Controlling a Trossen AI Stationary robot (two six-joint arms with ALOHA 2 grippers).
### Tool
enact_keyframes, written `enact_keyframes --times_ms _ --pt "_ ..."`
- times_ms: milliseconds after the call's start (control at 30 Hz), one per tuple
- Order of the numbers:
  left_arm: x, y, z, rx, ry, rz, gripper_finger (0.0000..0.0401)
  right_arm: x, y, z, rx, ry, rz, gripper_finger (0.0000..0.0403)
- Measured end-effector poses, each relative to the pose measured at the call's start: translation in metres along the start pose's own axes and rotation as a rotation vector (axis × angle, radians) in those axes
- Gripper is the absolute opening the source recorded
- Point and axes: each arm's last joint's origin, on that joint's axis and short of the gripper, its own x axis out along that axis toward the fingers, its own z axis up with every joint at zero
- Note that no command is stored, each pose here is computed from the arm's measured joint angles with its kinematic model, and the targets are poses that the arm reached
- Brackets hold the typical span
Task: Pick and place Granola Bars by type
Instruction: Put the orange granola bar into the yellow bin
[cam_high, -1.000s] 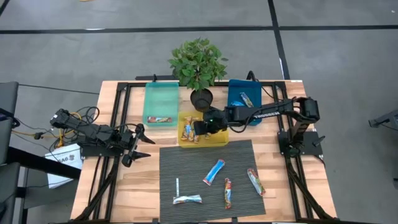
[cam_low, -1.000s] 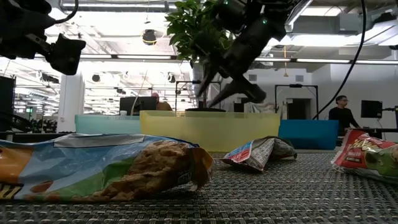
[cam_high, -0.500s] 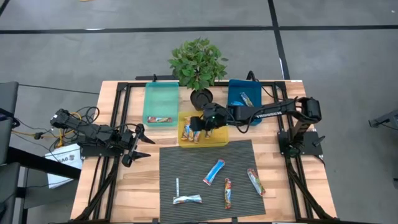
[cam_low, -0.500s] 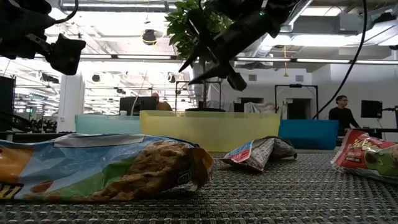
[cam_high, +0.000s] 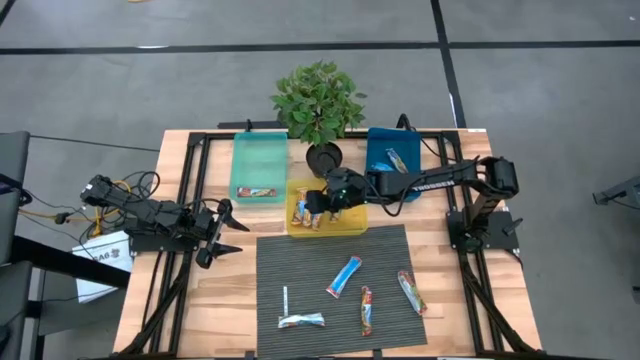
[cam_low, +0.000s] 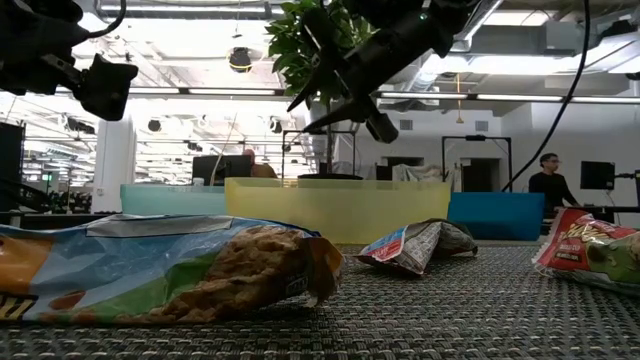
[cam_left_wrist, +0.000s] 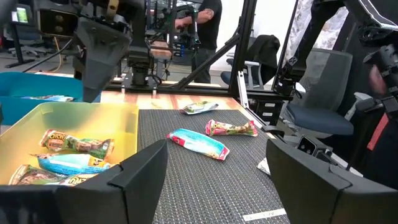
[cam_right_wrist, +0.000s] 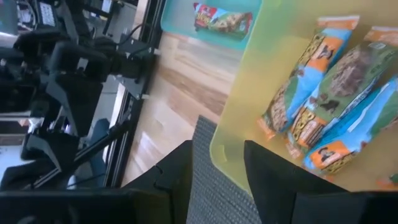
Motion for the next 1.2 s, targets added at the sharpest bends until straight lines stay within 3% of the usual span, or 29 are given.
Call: enact_keyframes --times_ms 333,533,733,833,1067,1200 --pt "0.0 0.0 0.0 0.0 0.0 0.0 0.0265 0.0 0.012 -0.028 -0.044 0.056 0.026 0.0137" --pt "0.0 0.0 0.0 0.0 0.0 0.0 0.0265 0.0 0.023 -0.047 0.023 0.02 0.053 0.0132" --pt "0.0 0.0 0.0 0.0 0.0 0.0 0.0265 -0.002 0.034 -0.063 -0.009 0.036 0.11 0.0135" --pt "0.0 0.0 0.0 0.0 0.0 0.0 0.0265 -0.003 0.037 -0.074 -0.162 0.051 0.123 0.0137" --pt "0.0 0.0 0.0 0.0 0.0 0.0 0.0265 -0.02 0.054 -0.125 -0.774 0.113 0.227 0.0135" --pt "0.0 0.0 0.0 0.0 0.0 0.0 0.0265 -0.029 0.059 -0.152 -1.012 0.138 0.288 0.0139"
